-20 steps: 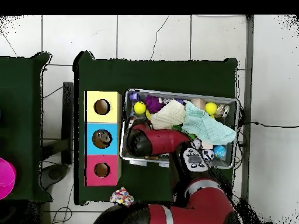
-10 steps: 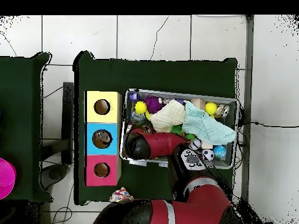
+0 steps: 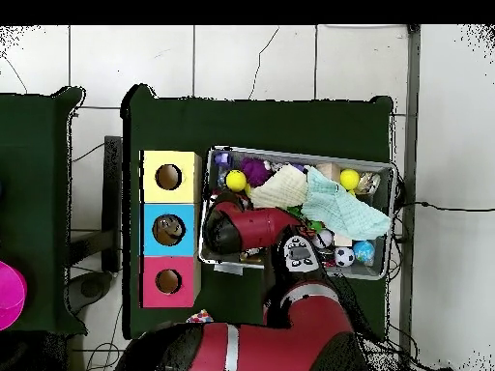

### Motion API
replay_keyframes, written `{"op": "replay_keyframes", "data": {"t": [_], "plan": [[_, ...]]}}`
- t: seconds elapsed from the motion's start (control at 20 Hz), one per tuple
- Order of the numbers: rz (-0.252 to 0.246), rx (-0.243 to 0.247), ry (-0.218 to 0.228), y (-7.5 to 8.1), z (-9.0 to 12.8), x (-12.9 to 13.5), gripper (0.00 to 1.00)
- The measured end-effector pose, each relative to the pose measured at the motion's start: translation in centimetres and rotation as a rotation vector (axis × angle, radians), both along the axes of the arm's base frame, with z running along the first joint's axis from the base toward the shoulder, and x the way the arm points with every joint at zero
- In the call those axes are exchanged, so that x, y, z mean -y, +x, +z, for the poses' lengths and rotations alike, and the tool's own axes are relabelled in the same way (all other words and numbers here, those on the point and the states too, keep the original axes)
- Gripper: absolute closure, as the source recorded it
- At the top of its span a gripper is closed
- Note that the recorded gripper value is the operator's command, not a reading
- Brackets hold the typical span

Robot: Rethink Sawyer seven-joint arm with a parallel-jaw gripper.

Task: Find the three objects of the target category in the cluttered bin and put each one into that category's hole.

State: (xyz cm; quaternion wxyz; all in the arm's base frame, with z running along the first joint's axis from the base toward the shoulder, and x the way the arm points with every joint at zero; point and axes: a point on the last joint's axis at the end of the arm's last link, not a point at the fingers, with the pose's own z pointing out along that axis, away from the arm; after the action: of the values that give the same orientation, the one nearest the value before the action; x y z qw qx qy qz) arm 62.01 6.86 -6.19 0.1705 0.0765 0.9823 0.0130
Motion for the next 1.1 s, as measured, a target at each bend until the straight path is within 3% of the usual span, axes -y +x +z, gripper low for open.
{"op": "replay_keyframes", "data": {"t": [0.35, 0.65, 0.8, 1.1], "plan": [[0.069, 0.036, -0.007, -0.1, -0.4, 0.4, 0.0], [0.066, 0.017, 0.012, 0.5, -0.5, 0.8, 0.0], [0.083, -0.017, -0.043, 1.0, -0.5, 0.2, 0.0], [0.154, -0.061, -0.278, 1.6, -0.6, -1.7, 0.0]]}}
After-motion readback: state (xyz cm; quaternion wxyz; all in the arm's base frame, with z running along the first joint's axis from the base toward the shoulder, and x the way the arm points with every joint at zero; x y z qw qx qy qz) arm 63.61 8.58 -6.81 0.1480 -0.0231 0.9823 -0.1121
